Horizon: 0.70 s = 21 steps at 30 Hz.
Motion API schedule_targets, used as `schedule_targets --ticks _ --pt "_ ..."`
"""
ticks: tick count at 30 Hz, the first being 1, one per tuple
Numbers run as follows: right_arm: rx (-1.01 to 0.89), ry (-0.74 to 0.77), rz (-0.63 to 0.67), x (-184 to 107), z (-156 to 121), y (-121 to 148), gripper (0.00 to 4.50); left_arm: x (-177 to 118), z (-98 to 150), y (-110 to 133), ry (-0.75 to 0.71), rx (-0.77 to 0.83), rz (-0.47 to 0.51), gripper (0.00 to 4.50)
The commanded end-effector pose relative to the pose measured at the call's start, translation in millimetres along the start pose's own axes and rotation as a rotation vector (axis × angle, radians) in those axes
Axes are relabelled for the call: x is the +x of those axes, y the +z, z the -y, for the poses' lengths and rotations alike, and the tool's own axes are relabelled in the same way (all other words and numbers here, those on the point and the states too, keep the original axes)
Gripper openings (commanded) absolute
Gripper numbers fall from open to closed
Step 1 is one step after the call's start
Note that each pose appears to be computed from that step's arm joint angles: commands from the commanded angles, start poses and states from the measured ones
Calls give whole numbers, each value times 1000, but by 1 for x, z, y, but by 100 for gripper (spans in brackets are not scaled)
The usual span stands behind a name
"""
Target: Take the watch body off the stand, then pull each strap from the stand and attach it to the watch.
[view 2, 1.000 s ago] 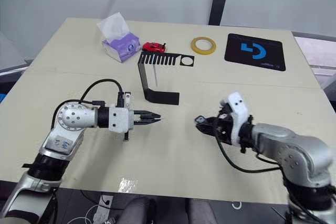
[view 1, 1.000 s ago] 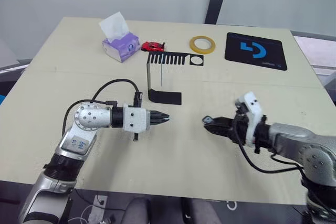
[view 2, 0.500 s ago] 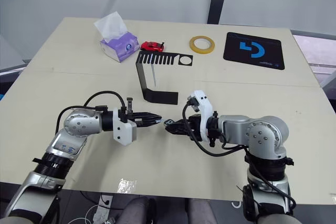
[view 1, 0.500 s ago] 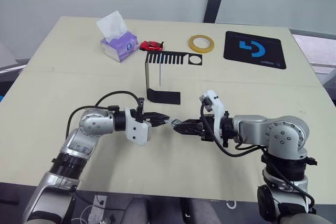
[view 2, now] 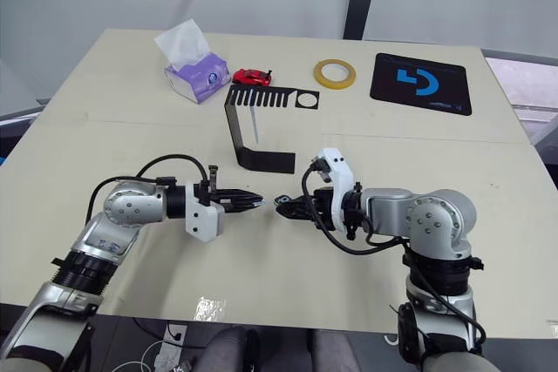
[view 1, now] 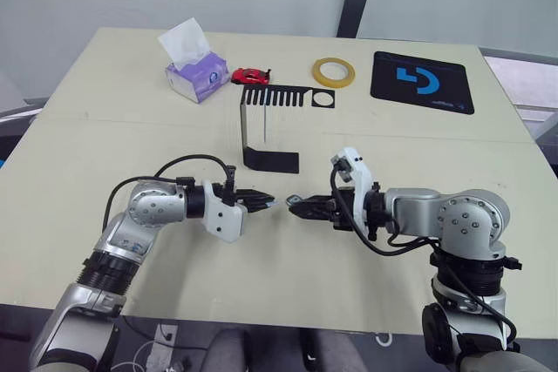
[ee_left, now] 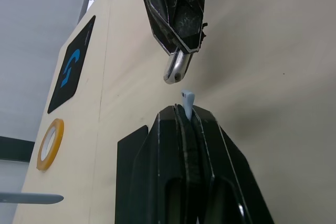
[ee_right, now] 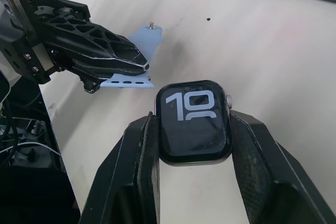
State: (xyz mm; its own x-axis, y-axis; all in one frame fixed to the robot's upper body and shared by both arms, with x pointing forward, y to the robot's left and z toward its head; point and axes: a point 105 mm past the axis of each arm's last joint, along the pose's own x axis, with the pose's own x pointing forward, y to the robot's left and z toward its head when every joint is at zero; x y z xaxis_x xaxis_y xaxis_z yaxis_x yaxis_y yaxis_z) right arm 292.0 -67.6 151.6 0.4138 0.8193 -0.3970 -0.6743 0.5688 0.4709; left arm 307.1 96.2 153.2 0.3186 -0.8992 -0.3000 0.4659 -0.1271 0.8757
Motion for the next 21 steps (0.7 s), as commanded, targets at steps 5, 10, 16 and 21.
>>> schedule_targets --ticks 5,10,16,21 --pt "-21 11 34 -4 -5 8 152 4 -9 5 27 25 24 0" --pt "-18 15 38 -3 -6 8 152 7 -8 9 27 22 37 0" --pt "-18 15 38 -3 -6 8 152 9 -10 9 33 13 43 0" --pt "-16 11 34 -3 -5 7 152 10 -11 10 39 10 44 0"
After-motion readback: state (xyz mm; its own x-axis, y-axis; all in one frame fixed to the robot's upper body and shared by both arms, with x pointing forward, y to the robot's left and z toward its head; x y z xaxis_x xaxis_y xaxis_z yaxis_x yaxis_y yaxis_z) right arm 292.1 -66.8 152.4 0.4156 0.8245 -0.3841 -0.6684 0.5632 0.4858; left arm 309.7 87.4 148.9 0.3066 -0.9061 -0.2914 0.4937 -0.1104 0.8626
